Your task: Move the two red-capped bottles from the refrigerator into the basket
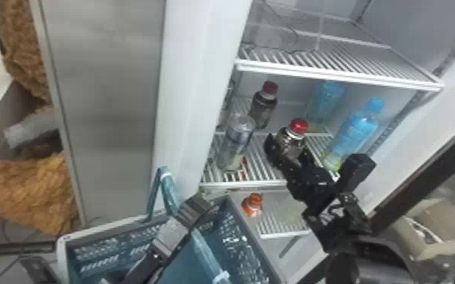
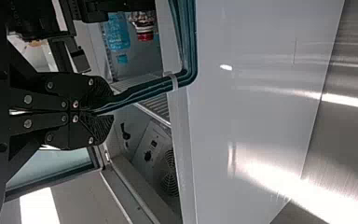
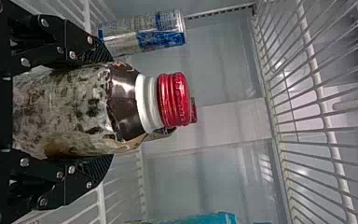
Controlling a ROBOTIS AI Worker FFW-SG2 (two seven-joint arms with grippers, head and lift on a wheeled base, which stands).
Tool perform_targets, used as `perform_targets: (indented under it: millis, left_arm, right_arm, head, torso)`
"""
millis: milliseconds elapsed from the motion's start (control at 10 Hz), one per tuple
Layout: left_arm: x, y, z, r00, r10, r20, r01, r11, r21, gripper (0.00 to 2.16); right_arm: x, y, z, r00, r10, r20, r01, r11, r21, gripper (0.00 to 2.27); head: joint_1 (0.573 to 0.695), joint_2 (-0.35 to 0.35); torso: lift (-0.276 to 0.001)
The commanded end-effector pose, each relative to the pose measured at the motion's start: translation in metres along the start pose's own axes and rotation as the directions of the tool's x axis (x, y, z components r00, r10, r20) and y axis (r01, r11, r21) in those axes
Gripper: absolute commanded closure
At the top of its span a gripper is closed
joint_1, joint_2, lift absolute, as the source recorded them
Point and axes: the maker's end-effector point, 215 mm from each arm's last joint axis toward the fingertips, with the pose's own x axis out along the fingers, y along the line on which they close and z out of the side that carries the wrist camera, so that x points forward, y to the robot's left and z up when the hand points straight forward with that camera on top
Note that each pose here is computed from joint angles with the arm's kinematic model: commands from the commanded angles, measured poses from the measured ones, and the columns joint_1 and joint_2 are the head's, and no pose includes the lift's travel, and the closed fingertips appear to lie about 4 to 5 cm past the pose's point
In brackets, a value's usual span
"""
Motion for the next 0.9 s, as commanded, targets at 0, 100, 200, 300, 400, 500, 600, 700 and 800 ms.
perform_targets:
  millis: [0, 100, 200, 300, 400, 500, 600, 700, 800]
  left_arm:
    - [0.000, 0.000, -0.001, 1.000, -0.001, -0.001, 0.001, 1.000, -0.001, 1.20]
    - [0.000, 0.000, -0.001, 1.000, -0.001, -0.001, 0.001, 1.000, -0.001, 1.20]
    - [0.000, 0.000, -0.001, 1.000, -0.001, -0.001, 0.001, 1.000, -0.001, 1.20]
    - [0.001, 0.000, 0.000, 1.000, -0.002, 0.000, 0.002, 1.000, -0.001, 1.20]
    - [0.001, 0.000, 0.000, 1.000, -0.002, 0.002, 0.002, 1.000, 0.000, 1.20]
    - [0.001, -0.001, -0.001, 1.000, -0.002, 0.001, 0.002, 1.000, -0.002, 1.20]
    - [0.001, -0.001, -0.001, 1.000, -0.002, 0.001, 0.002, 1.000, -0.002, 1.20]
    - [0.001, -0.001, -0.001, 1.000, -0.002, 0.001, 0.002, 1.000, -0.002, 1.20]
    - [0.001, -0.001, -0.001, 1.000, -0.002, 0.001, 0.002, 1.000, -0.002, 1.20]
  right_arm:
    - [-0.005, 0.003, 0.013, 1.000, 0.006, 0.014, -0.006, 0.999, -0.032, 1.07]
    - [-0.011, 0.004, 0.019, 1.000, 0.005, 0.022, -0.004, 0.999, -0.040, 1.09]
    - [-0.025, 0.003, 0.025, 1.000, -0.005, 0.019, 0.006, 0.999, -0.042, 1.09]
    - [-0.041, 0.004, 0.030, 1.000, -0.016, 0.003, 0.017, 0.999, -0.043, 1.09]
    - [-0.057, 0.005, 0.028, 0.999, -0.025, -0.030, 0.024, 0.999, -0.048, 1.09]
    - [-0.073, 0.008, 0.031, 0.998, -0.026, -0.051, 0.024, 0.999, -0.048, 1.09]
    - [-0.085, 0.014, 0.031, 0.997, -0.017, -0.070, 0.015, 0.999, -0.033, 1.09]
    - [-0.095, 0.023, 0.035, 0.997, -0.002, -0.083, 0.000, 1.000, -0.028, 1.09]
    - [-0.107, 0.036, 0.038, 0.995, 0.021, -0.102, -0.022, 1.000, -0.009, 1.09]
  head:
    - [0.695, -0.350]
    - [0.695, -0.350]
    - [0.695, -0.350]
    - [0.695, -0.350]
    - [0.695, -0.350]
    - [0.695, -0.350]
    - [0.695, -0.350]
    - [0.695, -0.350]
    - [0.695, -0.350]
  torso:
    - [0.000]
    - [0.000]
    - [0.000]
    - [0.000]
    - [0.000]
    - [0.000]
    - [0.000]
    - [0.000]
    - [0.000]
